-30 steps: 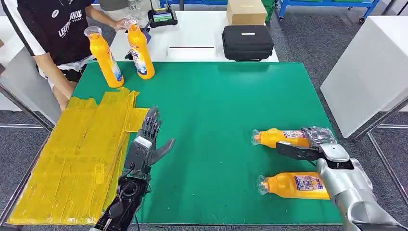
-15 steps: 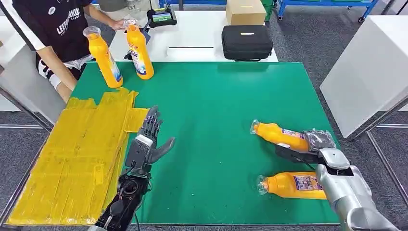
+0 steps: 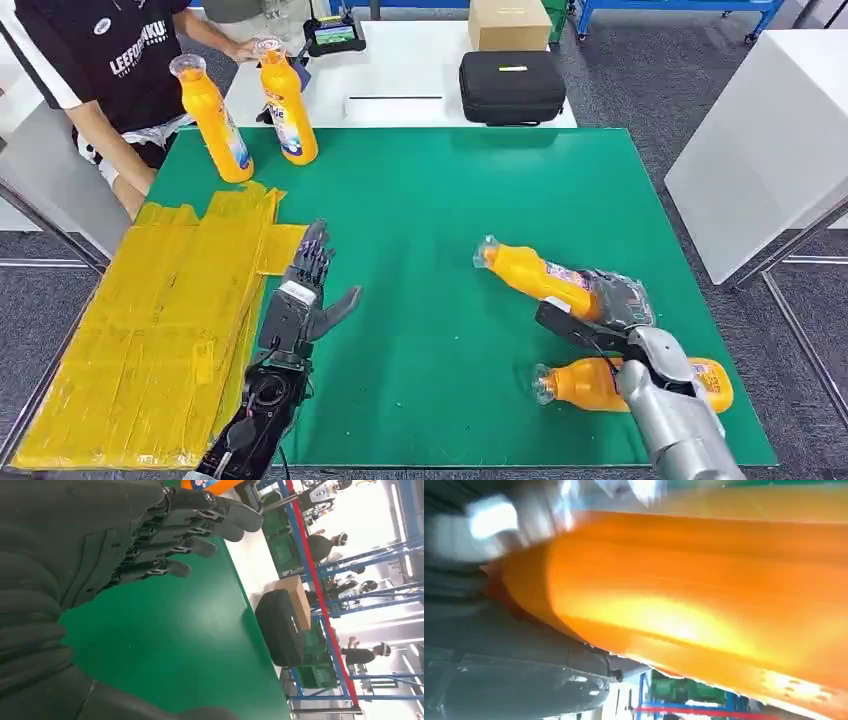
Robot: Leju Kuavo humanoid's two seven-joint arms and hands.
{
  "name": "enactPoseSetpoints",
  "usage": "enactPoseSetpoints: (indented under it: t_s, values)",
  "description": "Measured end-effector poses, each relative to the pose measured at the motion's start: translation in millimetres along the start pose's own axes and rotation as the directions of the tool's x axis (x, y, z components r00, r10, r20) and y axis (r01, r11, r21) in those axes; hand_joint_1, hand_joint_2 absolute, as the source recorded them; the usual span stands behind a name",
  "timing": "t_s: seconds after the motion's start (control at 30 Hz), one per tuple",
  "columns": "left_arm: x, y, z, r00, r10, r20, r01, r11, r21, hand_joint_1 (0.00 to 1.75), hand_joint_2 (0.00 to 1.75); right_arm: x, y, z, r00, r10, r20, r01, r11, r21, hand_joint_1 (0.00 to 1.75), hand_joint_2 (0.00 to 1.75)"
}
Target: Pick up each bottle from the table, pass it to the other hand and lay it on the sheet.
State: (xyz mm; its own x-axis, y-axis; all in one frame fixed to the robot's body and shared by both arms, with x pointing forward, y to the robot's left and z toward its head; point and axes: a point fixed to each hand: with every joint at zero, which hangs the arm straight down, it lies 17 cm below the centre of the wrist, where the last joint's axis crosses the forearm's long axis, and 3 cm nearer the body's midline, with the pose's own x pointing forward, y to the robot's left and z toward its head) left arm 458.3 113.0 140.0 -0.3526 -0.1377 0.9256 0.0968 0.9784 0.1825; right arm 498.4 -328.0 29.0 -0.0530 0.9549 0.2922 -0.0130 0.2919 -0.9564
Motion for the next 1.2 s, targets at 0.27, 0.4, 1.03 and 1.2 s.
enactPoseSetpoints:
  t_s: [0.27,0.4,1.03,1.2]
  values:
    - [2.6,-8.5,-3.0,0.998,-0.050,-0.043,0.049,0.998,-0.028,0.00,1.75,47.4,-61.2,6.7,0.967,-0.252,0.021,0.246,0.917,-0.314,1.75,1.75]
    - [11.1,-20.8,-2.8,0.998,0.025,-0.049,-0.029,0.997,-0.077,0.00,1.75,61.7,-77.9,13.6,0.933,-0.352,0.075,0.352,0.851,-0.390,1.75,1.75]
    - [80.3,-58.0,-11.9,0.985,0.161,0.064,-0.143,0.966,-0.216,0.00,1.75,238.7,-76.6,18.7,0.703,-0.599,0.385,0.680,0.724,-0.117,1.75,1.75]
    - [83.6,-61.4,-11.3,0.984,0.163,0.069,-0.144,0.964,-0.226,0.00,1.75,274.6,-66.4,27.4,0.684,-0.594,0.424,0.667,0.744,-0.032,1.75,1.75]
